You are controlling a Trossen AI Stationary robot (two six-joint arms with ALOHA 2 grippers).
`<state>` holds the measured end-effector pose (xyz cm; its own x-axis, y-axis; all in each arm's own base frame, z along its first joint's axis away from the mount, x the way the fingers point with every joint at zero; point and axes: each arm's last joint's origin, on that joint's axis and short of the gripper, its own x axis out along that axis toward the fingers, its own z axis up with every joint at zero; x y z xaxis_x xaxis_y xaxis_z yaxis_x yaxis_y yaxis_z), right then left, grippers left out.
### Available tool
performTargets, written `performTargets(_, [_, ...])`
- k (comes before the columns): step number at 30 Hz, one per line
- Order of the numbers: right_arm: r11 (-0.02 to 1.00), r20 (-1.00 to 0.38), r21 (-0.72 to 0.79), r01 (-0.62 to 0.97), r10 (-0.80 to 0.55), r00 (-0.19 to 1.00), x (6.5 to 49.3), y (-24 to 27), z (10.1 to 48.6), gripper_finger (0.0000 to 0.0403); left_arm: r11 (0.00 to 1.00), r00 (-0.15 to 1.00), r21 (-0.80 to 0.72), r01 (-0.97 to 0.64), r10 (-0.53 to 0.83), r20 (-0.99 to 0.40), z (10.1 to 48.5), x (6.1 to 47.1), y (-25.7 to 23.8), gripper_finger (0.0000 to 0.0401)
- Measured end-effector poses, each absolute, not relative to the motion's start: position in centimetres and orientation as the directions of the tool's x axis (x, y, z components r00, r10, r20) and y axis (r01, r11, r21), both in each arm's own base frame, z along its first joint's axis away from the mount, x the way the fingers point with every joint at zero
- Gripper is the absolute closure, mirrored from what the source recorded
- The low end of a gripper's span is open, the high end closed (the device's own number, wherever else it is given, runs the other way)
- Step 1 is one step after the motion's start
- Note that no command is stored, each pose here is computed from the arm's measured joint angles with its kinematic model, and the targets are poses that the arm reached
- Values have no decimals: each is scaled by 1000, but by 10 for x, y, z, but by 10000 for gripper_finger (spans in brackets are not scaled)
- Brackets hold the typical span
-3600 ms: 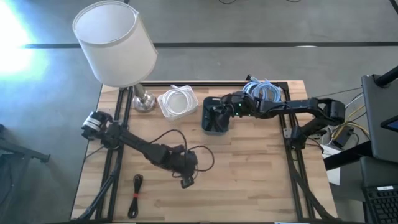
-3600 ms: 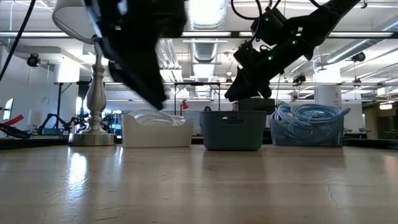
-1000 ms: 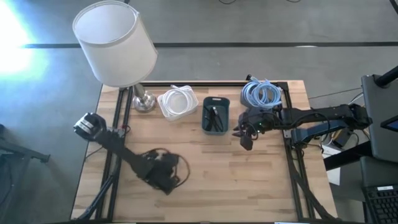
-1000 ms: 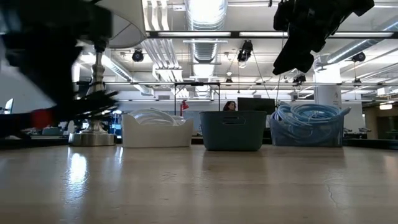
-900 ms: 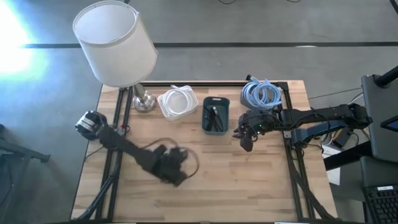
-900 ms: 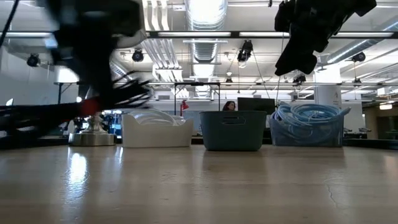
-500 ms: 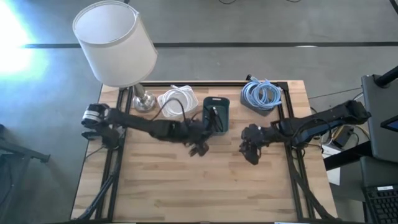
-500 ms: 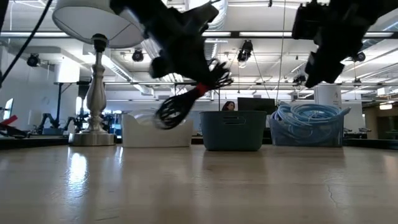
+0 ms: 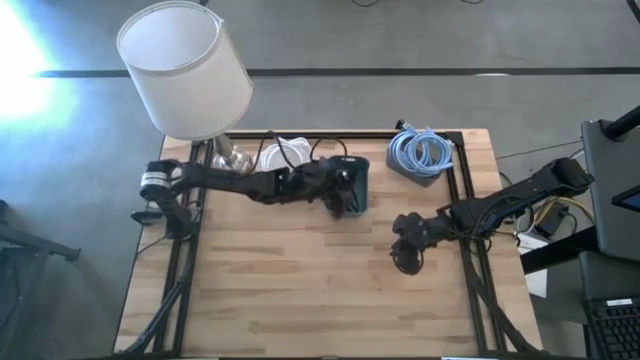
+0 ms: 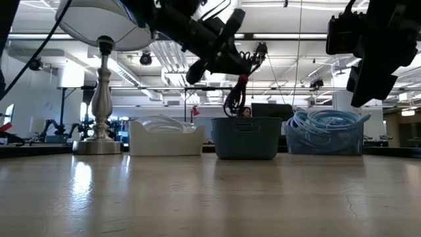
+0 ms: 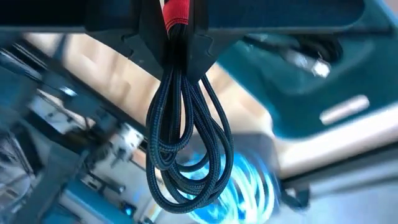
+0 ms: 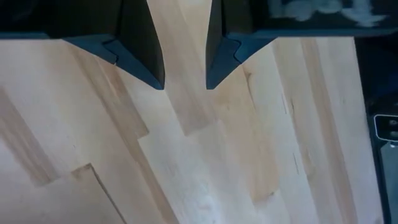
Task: Sort HDMI cables
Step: Put the black HDMI cable into the blue bin
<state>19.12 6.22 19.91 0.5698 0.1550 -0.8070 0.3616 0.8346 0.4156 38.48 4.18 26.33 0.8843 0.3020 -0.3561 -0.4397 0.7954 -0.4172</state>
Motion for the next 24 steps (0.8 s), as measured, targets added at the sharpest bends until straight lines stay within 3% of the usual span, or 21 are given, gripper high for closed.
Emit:
performTargets(13, [843, -798, 406, 353, 139, 587, 191, 63, 197, 308, 766, 849, -366, -528, 462, -256, 227, 410, 72, 351])
performTargets(24, [873, -798, 378, 308, 139, 586, 191, 63, 197, 300, 761, 820, -327, -561, 457, -344, 185, 421, 75, 344])
